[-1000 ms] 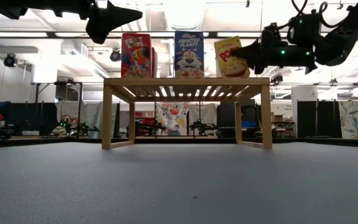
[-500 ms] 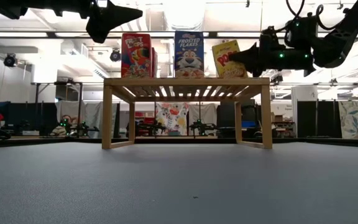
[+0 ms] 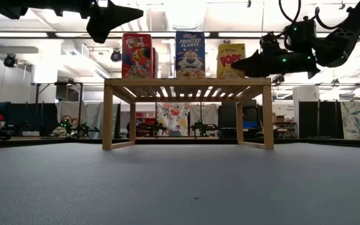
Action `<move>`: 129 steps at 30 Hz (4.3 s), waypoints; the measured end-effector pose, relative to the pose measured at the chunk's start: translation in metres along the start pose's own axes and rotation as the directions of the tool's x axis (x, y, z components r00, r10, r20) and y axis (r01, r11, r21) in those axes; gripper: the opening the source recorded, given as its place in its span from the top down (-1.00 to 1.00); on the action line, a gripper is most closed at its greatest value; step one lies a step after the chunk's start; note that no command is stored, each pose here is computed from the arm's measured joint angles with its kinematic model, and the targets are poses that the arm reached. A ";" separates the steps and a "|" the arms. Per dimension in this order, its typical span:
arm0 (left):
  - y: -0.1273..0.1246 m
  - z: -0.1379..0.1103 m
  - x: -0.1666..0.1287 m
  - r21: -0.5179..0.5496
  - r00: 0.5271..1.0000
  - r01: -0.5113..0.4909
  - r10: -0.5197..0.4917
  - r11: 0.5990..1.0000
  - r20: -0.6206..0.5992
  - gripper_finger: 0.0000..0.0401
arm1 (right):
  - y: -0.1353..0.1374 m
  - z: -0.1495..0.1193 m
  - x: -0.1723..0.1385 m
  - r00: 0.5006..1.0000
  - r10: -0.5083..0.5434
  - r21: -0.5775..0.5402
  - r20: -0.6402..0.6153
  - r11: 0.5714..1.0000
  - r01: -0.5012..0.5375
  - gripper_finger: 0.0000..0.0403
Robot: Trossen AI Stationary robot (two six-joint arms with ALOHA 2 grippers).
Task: Stack cereal on shelf
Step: Put the left yellow cereal box aligned with the other yellow cereal box on the shelf, then put the yellow cereal box aligned with the other yellow cereal boxes on the shelf
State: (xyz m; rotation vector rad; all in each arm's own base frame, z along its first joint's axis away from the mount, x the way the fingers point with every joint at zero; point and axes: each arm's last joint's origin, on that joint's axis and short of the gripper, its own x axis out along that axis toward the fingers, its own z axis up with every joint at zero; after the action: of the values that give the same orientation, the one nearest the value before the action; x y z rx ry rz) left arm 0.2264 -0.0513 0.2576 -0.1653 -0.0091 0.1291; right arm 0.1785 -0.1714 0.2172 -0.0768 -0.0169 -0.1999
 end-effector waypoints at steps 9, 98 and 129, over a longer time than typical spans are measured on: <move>0.000 0.000 0.000 0.000 1.000 0.000 0.000 1.000 0.000 -0.26 | -0.001 0.007 0.000 0.995 0.084 -0.005 -0.058 0.996 -0.085 0.17; -0.005 -0.009 0.007 0.006 0.997 0.075 -0.074 0.997 -0.032 -0.26 | 0.127 0.185 -0.183 0.979 0.131 0.005 -0.155 0.991 -0.131 -0.15; -0.004 -0.006 0.007 -0.010 1.000 0.015 -0.015 1.000 0.011 -0.26 | 0.175 0.164 -0.042 0.739 0.425 -0.038 -0.524 0.854 -0.518 -0.13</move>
State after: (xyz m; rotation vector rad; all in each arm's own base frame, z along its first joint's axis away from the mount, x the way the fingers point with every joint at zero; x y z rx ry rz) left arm 0.2337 -0.0551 0.2526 -0.1750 -0.0224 0.1152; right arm 0.1703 0.0212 0.3661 -0.2086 0.5432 0.3043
